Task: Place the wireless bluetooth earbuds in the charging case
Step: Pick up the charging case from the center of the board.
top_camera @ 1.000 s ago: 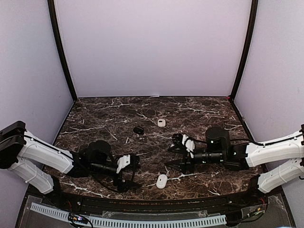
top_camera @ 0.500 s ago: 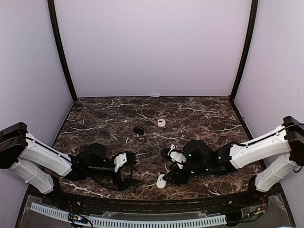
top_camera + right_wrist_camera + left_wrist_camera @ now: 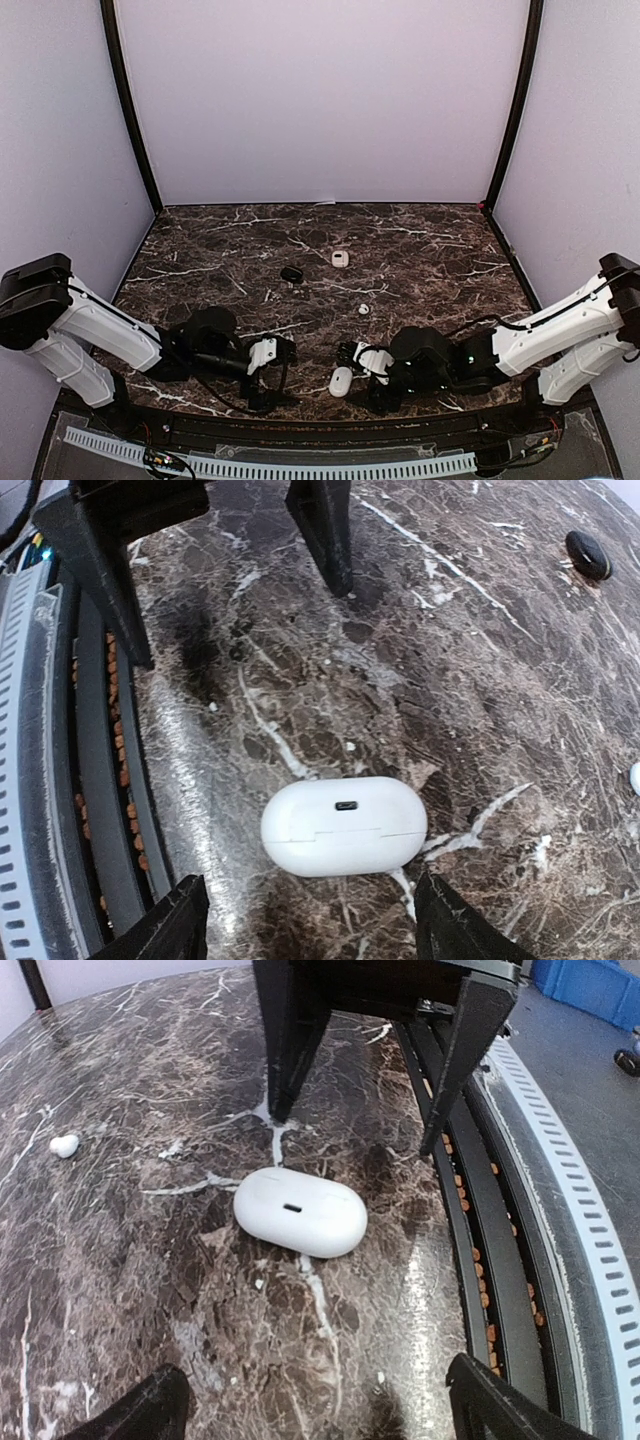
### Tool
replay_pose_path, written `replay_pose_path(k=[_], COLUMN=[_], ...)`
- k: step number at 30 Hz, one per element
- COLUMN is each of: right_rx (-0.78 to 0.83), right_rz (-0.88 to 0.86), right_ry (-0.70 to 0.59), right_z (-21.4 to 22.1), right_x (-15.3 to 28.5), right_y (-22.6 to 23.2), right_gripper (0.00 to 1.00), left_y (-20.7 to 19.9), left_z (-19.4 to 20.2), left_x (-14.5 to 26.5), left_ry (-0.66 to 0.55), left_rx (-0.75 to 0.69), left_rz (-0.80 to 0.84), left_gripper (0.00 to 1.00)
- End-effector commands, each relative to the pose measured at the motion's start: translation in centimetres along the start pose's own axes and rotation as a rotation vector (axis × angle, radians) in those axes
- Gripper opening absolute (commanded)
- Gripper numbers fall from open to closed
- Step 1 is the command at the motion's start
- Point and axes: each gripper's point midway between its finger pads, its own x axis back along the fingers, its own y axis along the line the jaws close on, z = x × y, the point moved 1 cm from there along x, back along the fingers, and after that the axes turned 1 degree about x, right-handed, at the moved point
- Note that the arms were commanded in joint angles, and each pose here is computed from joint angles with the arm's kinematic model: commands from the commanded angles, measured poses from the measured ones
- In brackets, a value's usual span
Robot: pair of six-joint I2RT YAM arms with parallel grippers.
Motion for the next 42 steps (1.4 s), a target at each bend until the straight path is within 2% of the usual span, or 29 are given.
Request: replay_pose_path(k=[1,6,9,14,21,27,36,42], right_rx=[0.026,-0.036,-0.09,-0.186,-0.294,-0.322,-0.327,-0.352], right_rz=[0.141,0.179,0.176,0.12,0.071,0.096,0.094,0.114], right_ry=[-0.028,-0.025,-0.035,-0.046,-0.035,-0.043,-0.038,-0.036], right_z=[-0.6,0.3,0.7,1.2,2.2,2.5,2.9,3.2], right_x=[-0.4,0.0,0.5,1.0,0.7,0.7,0.5,0.5], right_y=[-2.1,-2.7,-2.8,-2.0,-1.2,-1.8,-1.8,-2.3], right_gripper=[0.7,0.68,0.66,0.58,0.54,0.53,0.51,0.45], left_y=[-0.4,0.4,0.6,0.0,-0.2,0.4,-0.4,-0.3], left_z=[0.0,0.3,0.1,0.0,0.0,-0.3,0.2,0.7], left_x=[-1.5,-3.1,-3.7,-4.6,-6.2,-7.3,-8.2,-8.5], left_ry=[0.05,0.116,0.119,0.122,0.142,0.114,0.113,0.127], left_rx=[-0.106,-0.169,-0.194,-0.192,-0.169,-0.15,-0.12,-0.117], left_rz=[0.074,0.087,0.1,0.169,0.235,0.18,0.242,0.245], left_gripper=[0.93,0.93,0.96,0.99,0.99,0.99,0.99,0.99])
